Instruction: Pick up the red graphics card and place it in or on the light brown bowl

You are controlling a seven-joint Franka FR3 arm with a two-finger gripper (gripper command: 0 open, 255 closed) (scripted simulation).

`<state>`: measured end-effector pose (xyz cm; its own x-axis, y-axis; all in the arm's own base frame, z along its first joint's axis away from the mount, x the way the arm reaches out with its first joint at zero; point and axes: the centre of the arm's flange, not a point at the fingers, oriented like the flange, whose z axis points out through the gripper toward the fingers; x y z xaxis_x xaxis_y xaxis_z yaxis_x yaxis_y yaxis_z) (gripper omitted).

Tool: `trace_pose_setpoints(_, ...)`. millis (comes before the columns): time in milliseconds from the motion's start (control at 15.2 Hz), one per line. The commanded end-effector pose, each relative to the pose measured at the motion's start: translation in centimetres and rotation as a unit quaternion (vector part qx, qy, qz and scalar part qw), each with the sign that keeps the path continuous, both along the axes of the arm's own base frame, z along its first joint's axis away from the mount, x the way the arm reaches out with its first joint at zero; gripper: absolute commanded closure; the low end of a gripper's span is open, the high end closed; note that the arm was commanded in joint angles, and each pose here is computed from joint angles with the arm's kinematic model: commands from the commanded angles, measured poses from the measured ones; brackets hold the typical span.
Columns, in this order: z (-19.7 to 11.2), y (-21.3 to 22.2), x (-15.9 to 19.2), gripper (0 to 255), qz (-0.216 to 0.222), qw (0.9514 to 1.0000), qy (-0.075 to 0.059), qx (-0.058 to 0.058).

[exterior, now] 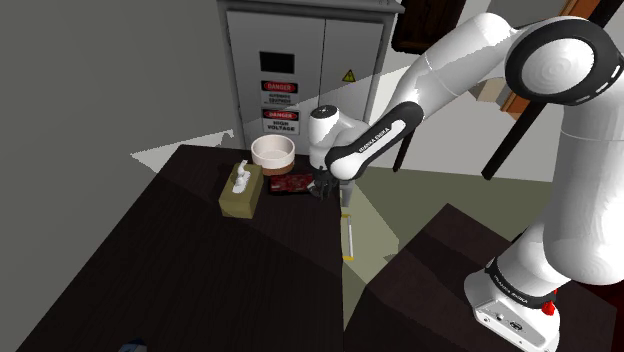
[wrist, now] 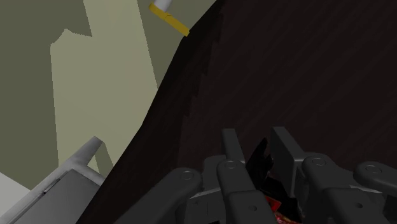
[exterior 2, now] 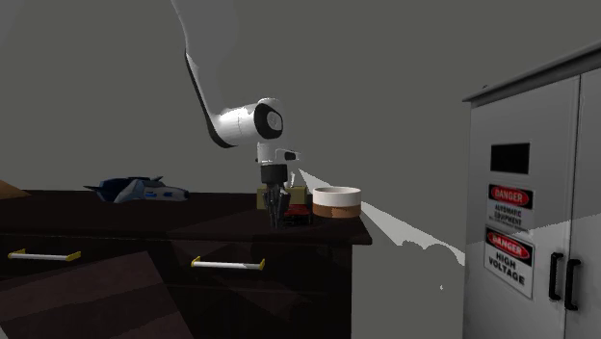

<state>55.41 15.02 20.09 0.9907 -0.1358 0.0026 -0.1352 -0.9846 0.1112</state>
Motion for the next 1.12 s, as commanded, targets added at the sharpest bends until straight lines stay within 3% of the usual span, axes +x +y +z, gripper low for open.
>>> trace_pose_setpoints(0,0.0,0.0,0.0,255,0.000,1.0000,0.000,0.000)
trace_pose_setpoints(330,0.0,0.0,0.0,255,0.000,1.0000,0.000,0.000)
trace_pose_setpoints(1056,5.8,0.0,0.0,255,0.000,1.0000,0.000,0.000)
